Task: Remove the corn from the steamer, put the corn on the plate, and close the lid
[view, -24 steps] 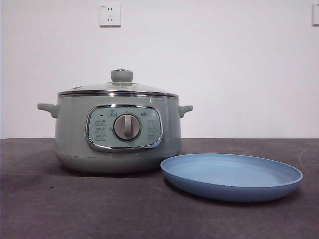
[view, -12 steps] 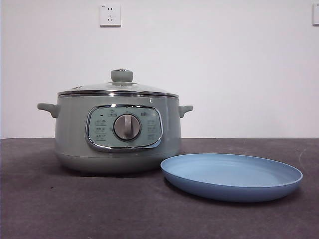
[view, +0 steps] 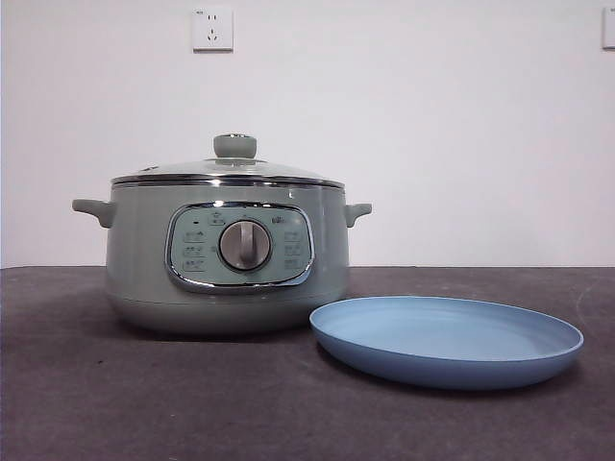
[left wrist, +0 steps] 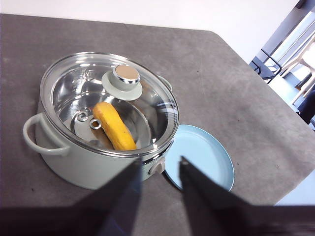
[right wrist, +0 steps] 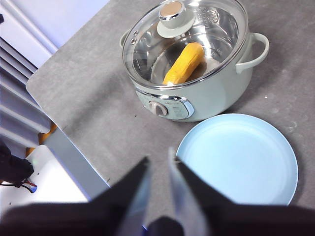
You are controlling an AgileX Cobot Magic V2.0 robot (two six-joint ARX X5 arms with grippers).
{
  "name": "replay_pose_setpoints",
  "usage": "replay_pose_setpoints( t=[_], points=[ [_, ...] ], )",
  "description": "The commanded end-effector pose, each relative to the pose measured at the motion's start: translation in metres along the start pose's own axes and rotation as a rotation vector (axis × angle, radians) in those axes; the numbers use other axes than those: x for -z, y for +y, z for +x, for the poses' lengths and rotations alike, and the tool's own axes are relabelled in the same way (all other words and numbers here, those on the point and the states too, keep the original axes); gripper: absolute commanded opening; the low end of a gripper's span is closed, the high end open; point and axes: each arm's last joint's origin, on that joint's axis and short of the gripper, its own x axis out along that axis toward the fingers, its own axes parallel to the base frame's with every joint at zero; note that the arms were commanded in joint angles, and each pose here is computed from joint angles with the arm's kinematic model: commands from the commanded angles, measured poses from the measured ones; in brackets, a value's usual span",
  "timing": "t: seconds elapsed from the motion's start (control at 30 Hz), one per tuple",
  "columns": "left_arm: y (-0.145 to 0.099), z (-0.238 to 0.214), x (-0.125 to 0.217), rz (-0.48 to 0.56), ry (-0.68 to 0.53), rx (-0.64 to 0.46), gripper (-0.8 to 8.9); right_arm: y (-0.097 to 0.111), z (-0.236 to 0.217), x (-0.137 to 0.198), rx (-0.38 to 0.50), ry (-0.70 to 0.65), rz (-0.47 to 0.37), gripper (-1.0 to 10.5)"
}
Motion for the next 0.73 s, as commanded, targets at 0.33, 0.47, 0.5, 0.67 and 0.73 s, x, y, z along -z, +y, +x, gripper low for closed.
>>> replay_pose_setpoints(
  t=[0.33,0.47,0.5,0.67,0.73],
  points=[
    [0.0,0.001,-0.002,0.024,-0.015,0.017,5.87,0.0,0.0,0.0,0.0,-0.001,-0.006,5.7],
    [0.002,0.008,-0.01,0.058,-0.044,0.034,5.87,0.0,0.0,0.0,0.0,-0.001,-0.006,5.7],
    [0.003,0.012,-0.013,0.075,-0.055,0.042,5.87,0.0,0.0,0.0,0.0,-0.001,-0.006,5.7],
    [0.009,0.036,-0.029,0.1,-0.102,0.091,5.87,0.0,0.0,0.0,0.0,-0.001,-0.005,5.7],
    [0.012,0.048,-0.035,0.105,-0.116,0.084,5.87,0.0,0.0,0.0,0.0,-0.001,-0.006,5.7]
  ],
)
